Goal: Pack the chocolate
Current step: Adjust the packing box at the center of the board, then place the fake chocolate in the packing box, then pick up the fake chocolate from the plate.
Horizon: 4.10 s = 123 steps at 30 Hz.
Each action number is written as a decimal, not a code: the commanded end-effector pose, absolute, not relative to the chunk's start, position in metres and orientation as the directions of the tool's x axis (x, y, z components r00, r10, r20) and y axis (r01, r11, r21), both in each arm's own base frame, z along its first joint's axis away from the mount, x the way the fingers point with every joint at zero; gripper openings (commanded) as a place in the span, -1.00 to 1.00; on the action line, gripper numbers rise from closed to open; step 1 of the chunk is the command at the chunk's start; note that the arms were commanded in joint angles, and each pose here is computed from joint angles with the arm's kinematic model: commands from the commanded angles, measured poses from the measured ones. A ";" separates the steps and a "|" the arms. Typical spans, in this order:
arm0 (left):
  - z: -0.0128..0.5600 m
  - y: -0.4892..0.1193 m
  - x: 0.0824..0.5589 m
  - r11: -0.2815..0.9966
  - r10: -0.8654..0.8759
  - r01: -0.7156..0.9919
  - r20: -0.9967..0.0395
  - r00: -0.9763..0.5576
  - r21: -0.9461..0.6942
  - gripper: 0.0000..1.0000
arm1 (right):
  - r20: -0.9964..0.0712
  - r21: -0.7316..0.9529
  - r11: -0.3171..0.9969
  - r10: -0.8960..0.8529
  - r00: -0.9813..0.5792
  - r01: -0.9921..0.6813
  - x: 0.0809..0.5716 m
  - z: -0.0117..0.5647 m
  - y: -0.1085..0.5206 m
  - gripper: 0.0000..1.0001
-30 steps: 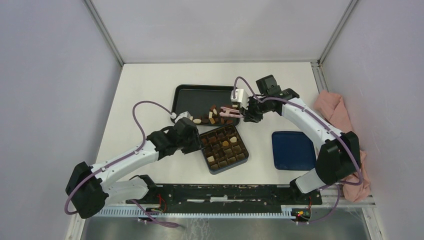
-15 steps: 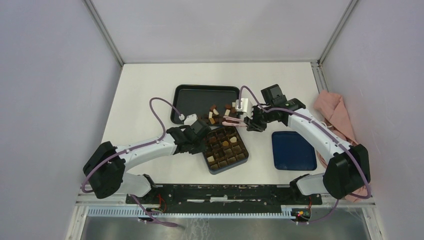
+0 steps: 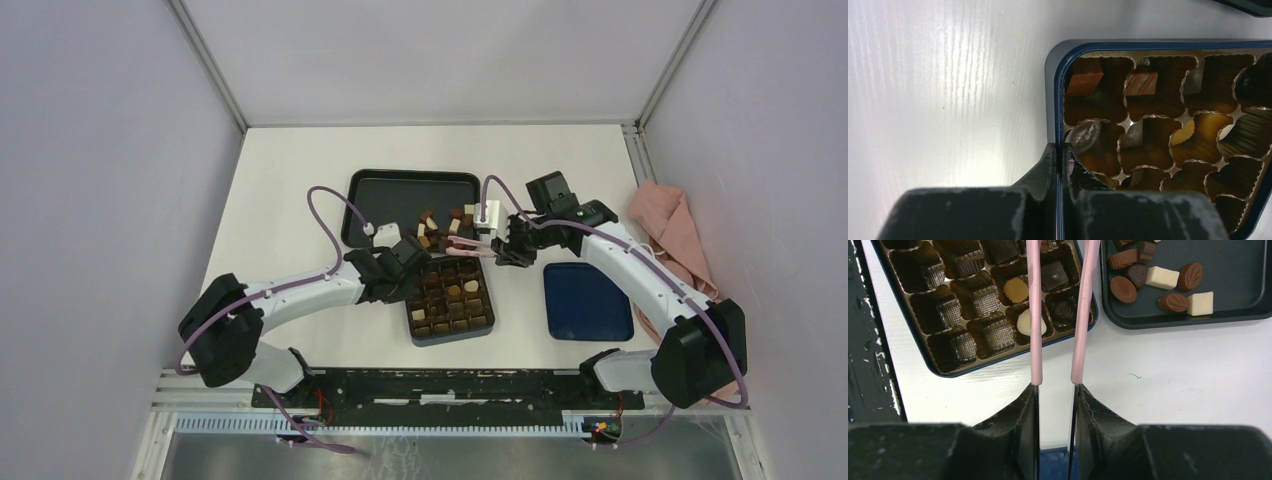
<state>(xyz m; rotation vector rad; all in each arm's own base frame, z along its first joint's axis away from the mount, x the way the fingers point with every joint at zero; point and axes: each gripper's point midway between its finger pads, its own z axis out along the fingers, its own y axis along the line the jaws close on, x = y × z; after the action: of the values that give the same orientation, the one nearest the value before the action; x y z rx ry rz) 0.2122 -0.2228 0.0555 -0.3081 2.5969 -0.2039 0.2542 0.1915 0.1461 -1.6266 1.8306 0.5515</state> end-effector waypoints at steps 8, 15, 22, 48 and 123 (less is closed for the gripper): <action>0.128 -0.219 0.237 0.963 -0.259 -0.114 -0.739 -0.622 -0.242 -0.96 | -0.748 -0.138 0.097 -0.662 0.040 -0.986 0.242 0.190 0.201 -0.62; 0.142 -0.215 0.239 0.966 -0.243 -0.049 -0.816 -0.524 -0.256 -0.96 | -0.757 -0.151 0.065 -0.649 0.073 -0.986 0.235 0.200 0.204 -0.62; 0.135 -0.213 0.236 0.968 -0.236 -0.058 -0.808 -0.540 -0.244 -0.96 | -0.713 -0.171 0.007 -0.691 0.118 -0.985 0.224 0.188 0.199 -0.62; 0.078 -0.218 0.223 0.981 -0.192 -0.144 -0.697 -0.690 -0.128 -0.79 | -0.421 -0.165 -0.149 -0.883 0.207 -0.975 0.200 0.099 0.190 -0.60; 0.177 -0.105 0.318 0.974 0.223 0.156 -0.801 -0.556 0.163 0.98 | -0.338 -0.195 0.064 -0.941 0.006 -0.979 0.381 0.105 0.202 -0.28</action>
<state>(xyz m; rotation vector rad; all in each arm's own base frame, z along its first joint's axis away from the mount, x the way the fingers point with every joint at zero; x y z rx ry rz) 0.3145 -0.1141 0.1695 0.2436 2.2001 0.0368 0.3838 0.1977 0.0911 -1.9225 2.0147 0.0898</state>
